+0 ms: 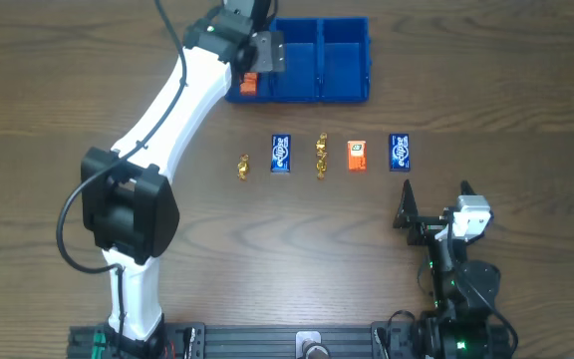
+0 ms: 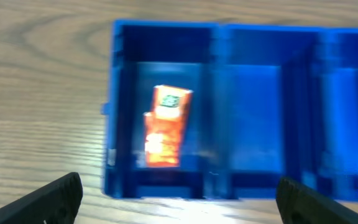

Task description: Sort Candies Into Trays

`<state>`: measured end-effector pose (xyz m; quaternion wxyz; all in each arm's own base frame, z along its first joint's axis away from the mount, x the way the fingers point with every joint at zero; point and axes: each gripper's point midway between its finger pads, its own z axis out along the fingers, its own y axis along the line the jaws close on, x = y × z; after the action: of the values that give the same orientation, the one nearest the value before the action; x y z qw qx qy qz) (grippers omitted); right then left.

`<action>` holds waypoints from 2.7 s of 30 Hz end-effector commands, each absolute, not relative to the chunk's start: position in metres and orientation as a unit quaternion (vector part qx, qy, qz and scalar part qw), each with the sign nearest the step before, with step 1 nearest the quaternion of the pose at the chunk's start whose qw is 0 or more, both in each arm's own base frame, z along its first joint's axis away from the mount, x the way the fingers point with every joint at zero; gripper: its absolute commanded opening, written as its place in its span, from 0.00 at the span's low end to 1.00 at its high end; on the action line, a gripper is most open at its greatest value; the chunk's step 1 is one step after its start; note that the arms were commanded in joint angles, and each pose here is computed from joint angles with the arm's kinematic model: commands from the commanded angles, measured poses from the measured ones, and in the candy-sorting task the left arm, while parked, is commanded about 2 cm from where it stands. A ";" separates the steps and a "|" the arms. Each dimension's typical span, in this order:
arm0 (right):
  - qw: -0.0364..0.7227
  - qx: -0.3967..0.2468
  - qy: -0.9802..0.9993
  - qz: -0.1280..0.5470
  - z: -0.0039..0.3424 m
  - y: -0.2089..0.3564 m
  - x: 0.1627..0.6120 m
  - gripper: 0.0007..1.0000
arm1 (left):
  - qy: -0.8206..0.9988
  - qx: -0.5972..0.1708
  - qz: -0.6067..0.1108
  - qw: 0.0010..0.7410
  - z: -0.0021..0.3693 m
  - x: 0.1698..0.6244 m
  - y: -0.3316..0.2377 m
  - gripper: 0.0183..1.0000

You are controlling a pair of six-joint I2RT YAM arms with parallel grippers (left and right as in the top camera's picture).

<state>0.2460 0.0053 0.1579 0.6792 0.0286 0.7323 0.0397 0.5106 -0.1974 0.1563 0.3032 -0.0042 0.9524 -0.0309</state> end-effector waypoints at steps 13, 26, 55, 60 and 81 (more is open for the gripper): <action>0.678 0.027 0.733 0.038 0.156 0.005 0.246 1.00 | 0.979 0.022 -0.081 0.187 0.090 0.375 -0.386 0.89; 0.678 0.027 0.733 0.038 0.156 0.005 0.246 1.00 | 0.984 0.021 -0.075 0.162 0.025 0.369 -0.410 0.84; 0.678 0.027 0.733 0.038 0.156 0.005 0.246 1.00 | 0.988 0.034 -0.039 0.146 -0.008 0.360 -0.405 0.44; 0.678 0.027 0.733 0.038 0.157 0.005 0.246 1.00 | 0.989 0.030 -0.016 0.145 -0.010 0.358 -0.394 0.33; 0.678 0.027 0.733 0.038 0.156 0.005 0.246 1.00 | 0.936 -0.010 -0.048 0.349 0.234 0.449 -0.285 0.25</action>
<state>0.2460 0.0054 0.1579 0.6792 0.0285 0.7323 0.0399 0.4220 -0.3390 0.1622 0.2824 0.0074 0.9574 -0.0601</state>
